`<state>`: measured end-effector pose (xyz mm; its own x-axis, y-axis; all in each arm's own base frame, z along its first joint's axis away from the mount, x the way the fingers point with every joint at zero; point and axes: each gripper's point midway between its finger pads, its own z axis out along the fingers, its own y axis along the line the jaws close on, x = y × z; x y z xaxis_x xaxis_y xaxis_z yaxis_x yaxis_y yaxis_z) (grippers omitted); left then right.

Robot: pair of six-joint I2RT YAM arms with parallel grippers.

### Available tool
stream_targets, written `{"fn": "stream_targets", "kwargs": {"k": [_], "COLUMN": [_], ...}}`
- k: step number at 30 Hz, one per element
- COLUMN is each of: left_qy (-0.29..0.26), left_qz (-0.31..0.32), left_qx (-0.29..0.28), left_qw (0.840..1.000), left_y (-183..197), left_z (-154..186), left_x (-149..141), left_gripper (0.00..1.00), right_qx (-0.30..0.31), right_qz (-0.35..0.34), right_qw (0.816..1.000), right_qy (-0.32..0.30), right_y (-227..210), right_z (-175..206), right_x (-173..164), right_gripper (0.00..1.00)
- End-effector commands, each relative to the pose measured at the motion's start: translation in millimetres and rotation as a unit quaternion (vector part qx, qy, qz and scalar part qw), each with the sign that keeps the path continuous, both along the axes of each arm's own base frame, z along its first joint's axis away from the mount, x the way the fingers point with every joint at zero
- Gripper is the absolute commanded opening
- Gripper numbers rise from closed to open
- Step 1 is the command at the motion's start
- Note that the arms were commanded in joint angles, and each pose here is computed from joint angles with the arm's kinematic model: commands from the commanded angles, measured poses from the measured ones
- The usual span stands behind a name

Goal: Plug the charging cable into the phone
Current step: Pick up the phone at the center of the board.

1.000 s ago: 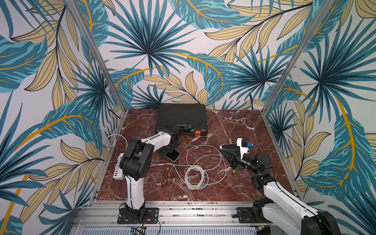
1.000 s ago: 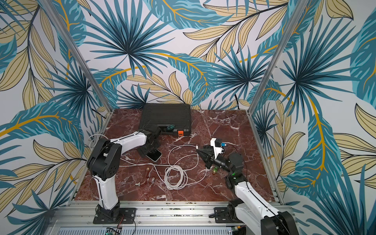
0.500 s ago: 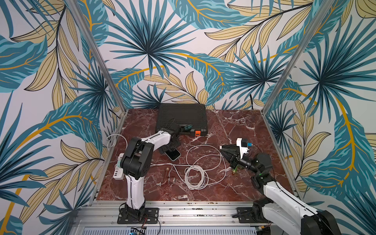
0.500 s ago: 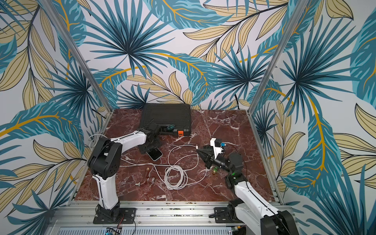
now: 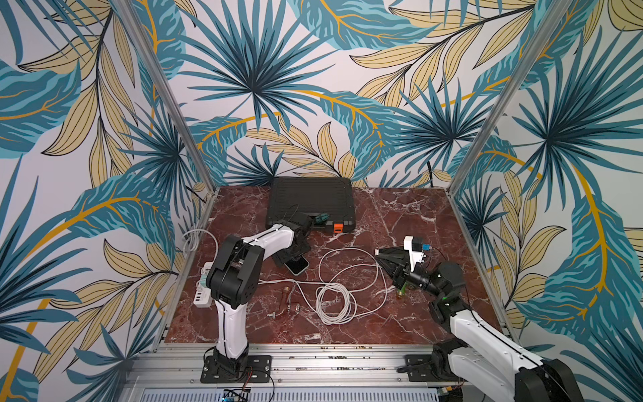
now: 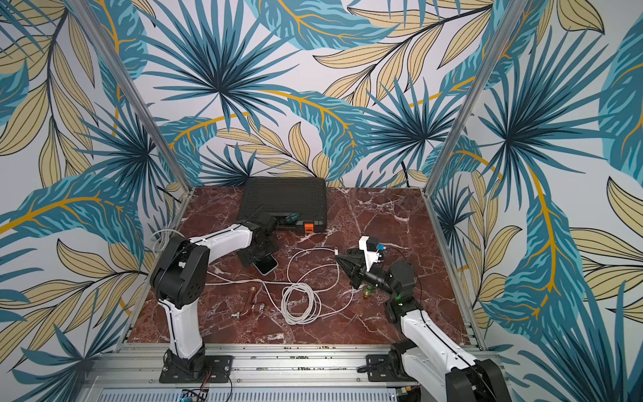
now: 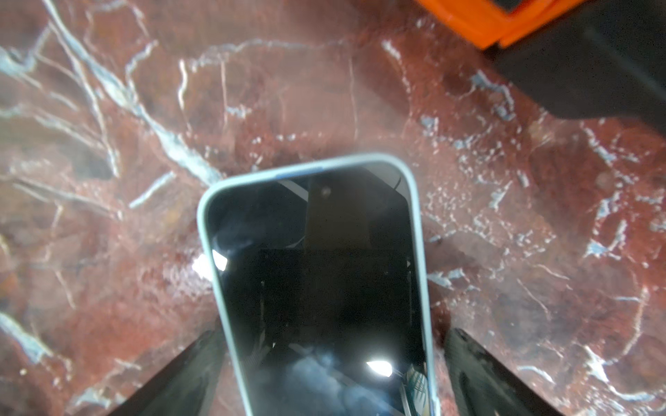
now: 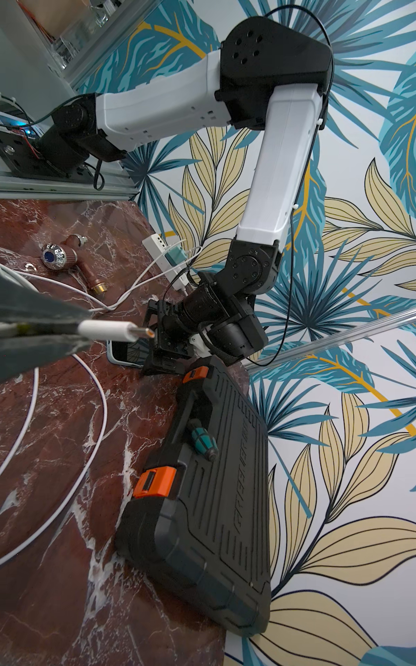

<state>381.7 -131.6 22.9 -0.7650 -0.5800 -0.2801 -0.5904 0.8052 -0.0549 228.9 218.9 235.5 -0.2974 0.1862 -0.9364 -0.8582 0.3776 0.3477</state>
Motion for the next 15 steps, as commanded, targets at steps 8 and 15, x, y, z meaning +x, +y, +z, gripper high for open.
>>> {"fn": "stream_targets", "kwargs": {"k": [8, 15], "left_qy": [0.061, 0.083], "left_qz": [0.019, 0.014], "left_qx": [-0.018, -0.020], "left_qw": [0.998, 0.996], "left_y": [-8.7, -14.0], "left_z": [-24.2, -40.1], "left_x": [-22.2, -29.1], "left_gripper": [1.00, 1.00], "right_qx": [-0.001, -0.001], "right_qz": [0.002, 0.000], "right_qw": [1.000, 1.000], "right_qy": [-0.006, -0.005], "right_y": [1.1, 1.1], "right_z": [0.6, -1.0], "right_x": [-3.4, -3.2], "right_gripper": [0.00, 0.00]}}
